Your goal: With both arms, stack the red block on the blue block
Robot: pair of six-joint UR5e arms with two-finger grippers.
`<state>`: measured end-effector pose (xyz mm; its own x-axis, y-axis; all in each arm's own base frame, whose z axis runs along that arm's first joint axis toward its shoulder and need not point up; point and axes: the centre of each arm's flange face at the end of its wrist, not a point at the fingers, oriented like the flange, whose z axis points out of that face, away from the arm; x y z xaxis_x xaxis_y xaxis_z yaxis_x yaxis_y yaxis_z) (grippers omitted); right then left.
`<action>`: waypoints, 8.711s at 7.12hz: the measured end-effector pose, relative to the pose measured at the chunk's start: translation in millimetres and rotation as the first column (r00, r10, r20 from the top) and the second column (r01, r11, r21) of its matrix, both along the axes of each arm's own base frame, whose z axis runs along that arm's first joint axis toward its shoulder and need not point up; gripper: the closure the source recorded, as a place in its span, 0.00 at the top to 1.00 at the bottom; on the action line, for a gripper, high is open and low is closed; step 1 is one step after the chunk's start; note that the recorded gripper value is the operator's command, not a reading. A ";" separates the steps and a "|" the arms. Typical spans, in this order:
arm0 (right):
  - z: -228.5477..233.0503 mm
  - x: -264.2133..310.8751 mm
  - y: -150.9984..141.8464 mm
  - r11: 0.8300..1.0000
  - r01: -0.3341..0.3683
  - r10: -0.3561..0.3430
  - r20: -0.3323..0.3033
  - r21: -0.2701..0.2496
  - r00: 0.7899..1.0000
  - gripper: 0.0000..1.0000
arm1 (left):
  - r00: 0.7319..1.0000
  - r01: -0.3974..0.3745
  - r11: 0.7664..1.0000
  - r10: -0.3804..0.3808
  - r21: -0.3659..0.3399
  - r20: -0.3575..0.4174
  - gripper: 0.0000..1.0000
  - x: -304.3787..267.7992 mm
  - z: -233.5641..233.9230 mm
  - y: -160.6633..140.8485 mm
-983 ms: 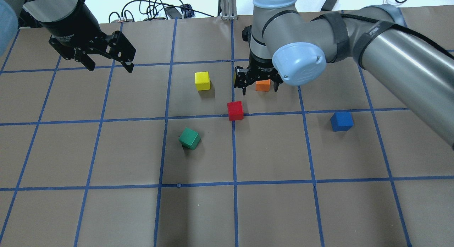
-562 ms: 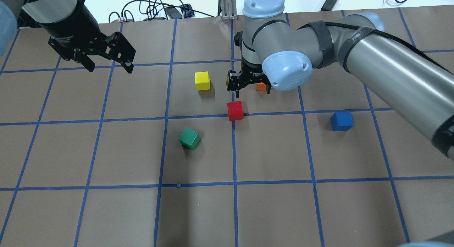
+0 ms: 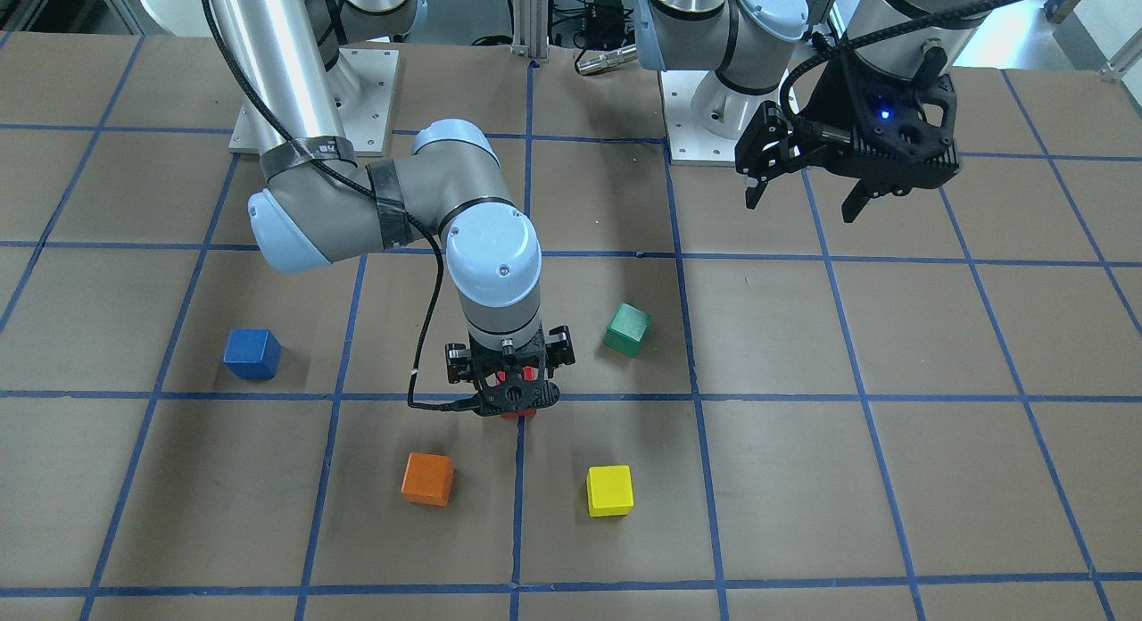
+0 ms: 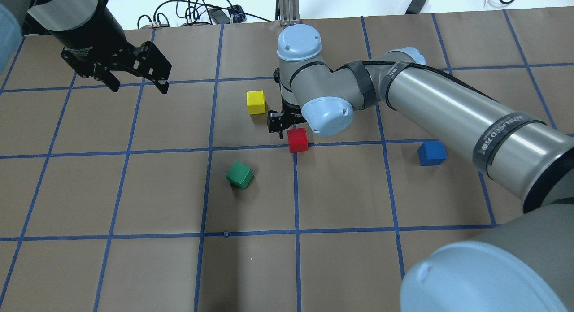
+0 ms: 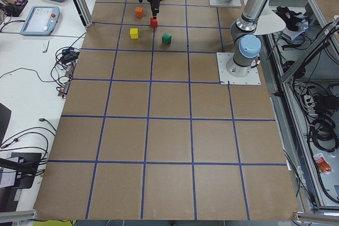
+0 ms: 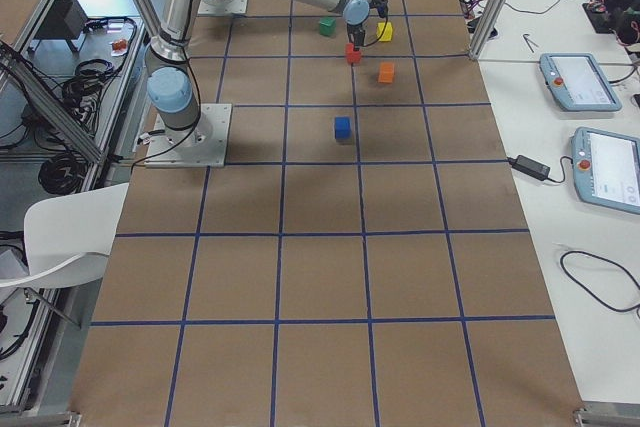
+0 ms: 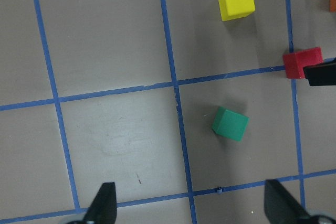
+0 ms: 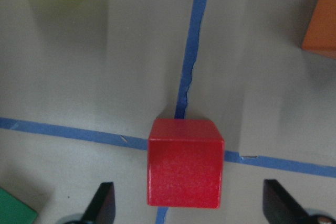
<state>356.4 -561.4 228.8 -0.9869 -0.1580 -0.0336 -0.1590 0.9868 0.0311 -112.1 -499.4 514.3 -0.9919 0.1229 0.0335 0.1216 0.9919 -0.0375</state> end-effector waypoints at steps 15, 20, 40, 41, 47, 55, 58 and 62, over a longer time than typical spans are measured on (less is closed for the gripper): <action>119.7 -131.4 -6.6 0.978 0.206 -0.206 0.008 0.039 0.978 0.00 | 1.000 -0.001 1.000 0.001 0.004 0.000 1.00 -0.2 -2.6 3.9; 108.4 -273.3 7.3 0.964 0.245 -0.238 -0.069 0.107 0.969 0.00 | 1.000 -0.012 1.000 0.012 0.006 -0.001 1.00 -0.2 -3.5 3.1; 25.0 -344.6 41.1 0.992 0.095 -0.091 -0.047 0.088 0.995 0.84 | 1.000 -0.020 1.000 0.020 0.017 -0.005 1.00 -1.9 -8.4 -1.3; 24.9 -344.5 41.8 0.991 0.095 -0.091 -0.047 0.089 0.995 0.90 | 1.000 -0.020 1.000 0.020 0.016 -0.006 1.00 -2.0 -8.1 -1.1; 129.0 -335.2 49.2 0.992 0.098 -0.095 -0.037 0.084 0.995 1.00 | 1.000 -0.020 1.000 0.020 0.014 -0.004 1.00 -1.8 -7.2 -0.8; 240.8 -215.7 63.0 1.000 0.014 -0.013 -0.053 0.020 0.999 1.00 | 1.000 -0.019 1.000 0.019 0.011 -0.001 1.00 -1.6 -5.3 0.8; 254.2 -214.0 68.0 1.000 0.012 -0.012 -0.047 -0.006 0.999 1.00 | 0.999 -0.019 1.000 0.019 0.009 0.041 1.00 2.5 -0.6 5.0; 258.9 -214.6 70.0 1.000 0.014 -0.014 -0.045 -0.015 0.999 1.00 | 0.999 -0.021 1.000 0.021 0.010 0.046 1.00 3.0 -1.2 4.4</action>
